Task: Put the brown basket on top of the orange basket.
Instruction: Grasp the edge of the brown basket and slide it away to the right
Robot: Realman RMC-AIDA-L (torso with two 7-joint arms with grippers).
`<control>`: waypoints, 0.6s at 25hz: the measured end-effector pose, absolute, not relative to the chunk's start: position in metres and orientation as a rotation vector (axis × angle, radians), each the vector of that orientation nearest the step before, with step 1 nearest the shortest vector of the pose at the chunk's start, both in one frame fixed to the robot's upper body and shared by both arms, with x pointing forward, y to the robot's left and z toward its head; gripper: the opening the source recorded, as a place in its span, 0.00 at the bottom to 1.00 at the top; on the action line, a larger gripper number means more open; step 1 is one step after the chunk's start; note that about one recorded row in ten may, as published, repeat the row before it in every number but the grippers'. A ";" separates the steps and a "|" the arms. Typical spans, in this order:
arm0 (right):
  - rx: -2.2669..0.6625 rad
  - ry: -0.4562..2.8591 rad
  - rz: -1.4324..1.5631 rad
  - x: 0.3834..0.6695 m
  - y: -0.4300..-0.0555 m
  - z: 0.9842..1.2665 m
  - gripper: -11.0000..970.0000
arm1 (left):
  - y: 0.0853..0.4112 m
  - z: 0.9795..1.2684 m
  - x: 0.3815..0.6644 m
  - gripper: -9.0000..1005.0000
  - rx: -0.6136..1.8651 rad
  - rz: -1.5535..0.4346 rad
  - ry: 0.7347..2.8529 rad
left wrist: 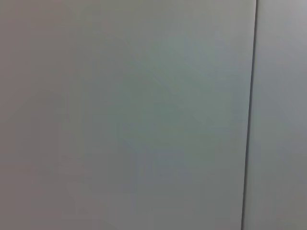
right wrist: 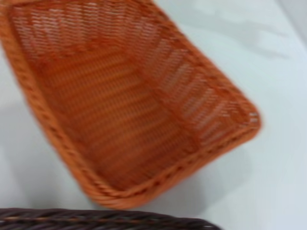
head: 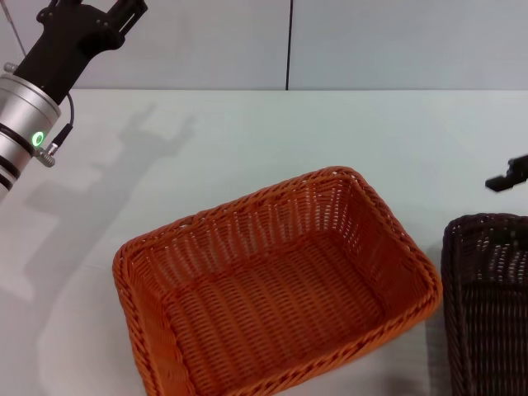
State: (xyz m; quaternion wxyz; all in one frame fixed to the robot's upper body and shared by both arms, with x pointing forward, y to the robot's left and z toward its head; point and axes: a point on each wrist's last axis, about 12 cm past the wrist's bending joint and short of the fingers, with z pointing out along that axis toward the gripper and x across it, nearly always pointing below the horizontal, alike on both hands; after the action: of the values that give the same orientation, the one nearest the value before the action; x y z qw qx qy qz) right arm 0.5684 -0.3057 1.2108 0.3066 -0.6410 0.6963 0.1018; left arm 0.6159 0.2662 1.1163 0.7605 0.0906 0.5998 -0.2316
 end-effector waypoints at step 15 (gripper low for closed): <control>-1.663 2.010 0.190 0.580 -0.320 1.187 0.70 | 0.272 1.115 0.614 0.80 0.165 -0.494 1.308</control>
State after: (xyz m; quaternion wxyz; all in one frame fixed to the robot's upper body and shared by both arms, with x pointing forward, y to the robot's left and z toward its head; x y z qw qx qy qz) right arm 0.5795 -0.3200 1.1873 0.2599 -0.6140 0.7420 0.0703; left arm 0.6145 0.2717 1.1145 0.7622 0.0759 0.6015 -0.2270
